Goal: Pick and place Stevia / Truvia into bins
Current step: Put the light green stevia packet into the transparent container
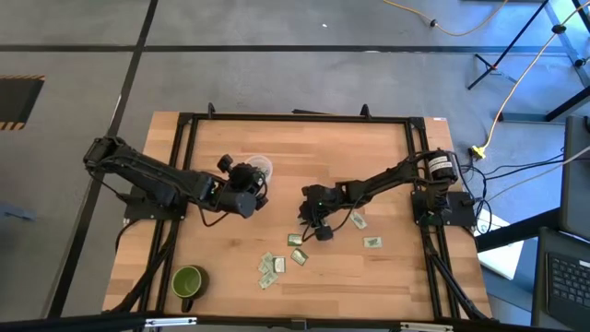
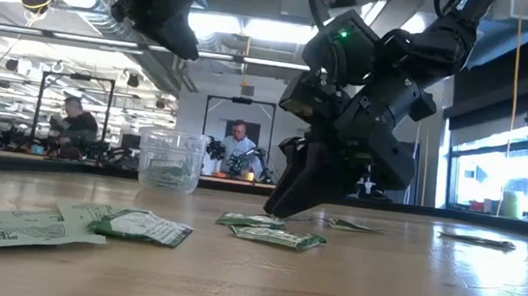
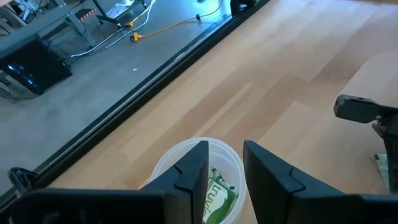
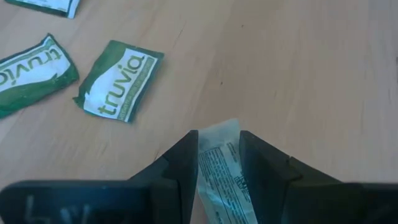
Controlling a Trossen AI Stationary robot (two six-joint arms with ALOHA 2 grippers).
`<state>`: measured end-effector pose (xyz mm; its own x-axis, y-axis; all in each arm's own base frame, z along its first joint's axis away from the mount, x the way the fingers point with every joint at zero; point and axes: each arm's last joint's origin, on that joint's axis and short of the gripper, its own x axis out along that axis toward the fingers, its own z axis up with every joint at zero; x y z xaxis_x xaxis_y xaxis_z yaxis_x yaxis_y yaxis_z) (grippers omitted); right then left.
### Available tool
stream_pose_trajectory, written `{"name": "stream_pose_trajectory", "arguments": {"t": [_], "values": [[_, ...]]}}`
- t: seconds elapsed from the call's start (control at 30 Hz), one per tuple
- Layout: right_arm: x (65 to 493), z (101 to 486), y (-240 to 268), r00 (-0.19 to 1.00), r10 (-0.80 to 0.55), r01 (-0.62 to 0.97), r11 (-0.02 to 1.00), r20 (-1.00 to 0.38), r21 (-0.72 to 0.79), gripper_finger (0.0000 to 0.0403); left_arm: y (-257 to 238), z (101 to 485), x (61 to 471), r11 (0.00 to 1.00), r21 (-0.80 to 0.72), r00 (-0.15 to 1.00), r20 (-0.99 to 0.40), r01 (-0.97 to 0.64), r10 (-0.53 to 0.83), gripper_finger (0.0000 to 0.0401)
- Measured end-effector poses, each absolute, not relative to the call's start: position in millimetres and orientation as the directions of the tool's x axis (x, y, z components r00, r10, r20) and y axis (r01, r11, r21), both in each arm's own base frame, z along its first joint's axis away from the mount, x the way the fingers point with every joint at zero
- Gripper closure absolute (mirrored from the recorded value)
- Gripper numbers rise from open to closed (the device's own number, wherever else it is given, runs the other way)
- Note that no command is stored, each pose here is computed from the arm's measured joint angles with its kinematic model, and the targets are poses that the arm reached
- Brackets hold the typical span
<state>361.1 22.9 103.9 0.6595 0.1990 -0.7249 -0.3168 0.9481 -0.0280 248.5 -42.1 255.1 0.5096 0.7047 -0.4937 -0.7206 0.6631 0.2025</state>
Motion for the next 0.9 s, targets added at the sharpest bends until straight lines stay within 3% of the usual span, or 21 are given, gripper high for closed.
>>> {"name": "stream_pose_trajectory", "arguments": {"t": [0.2, 0.57, 0.9], "values": [[360.6, 103.3, 22.9, 0.653, 0.199, -0.316, 0.948, -0.731, -0.024, 0.0289, -42.1, 255.1, 248.5, 0.663, 0.204, 0.510, -0.494, -0.720, 0.705, 0.0306], [360.4, 102.8, 22.8, 0.651, 0.198, -0.313, 0.949, -0.733, -0.022, 0.0353, -41.7, 255.1, 248.5, 0.664, 0.212, 0.508, -0.492, -0.717, 0.707, 0.0306], [359.9, 110.2, 22.7, 0.653, 0.198, -0.316, 0.949, -0.731, -0.025, 0.0375, -41.7, 255.1, 248.5, 0.662, 0.213, 0.507, -0.491, -0.718, 0.708, 0.0306]]}}
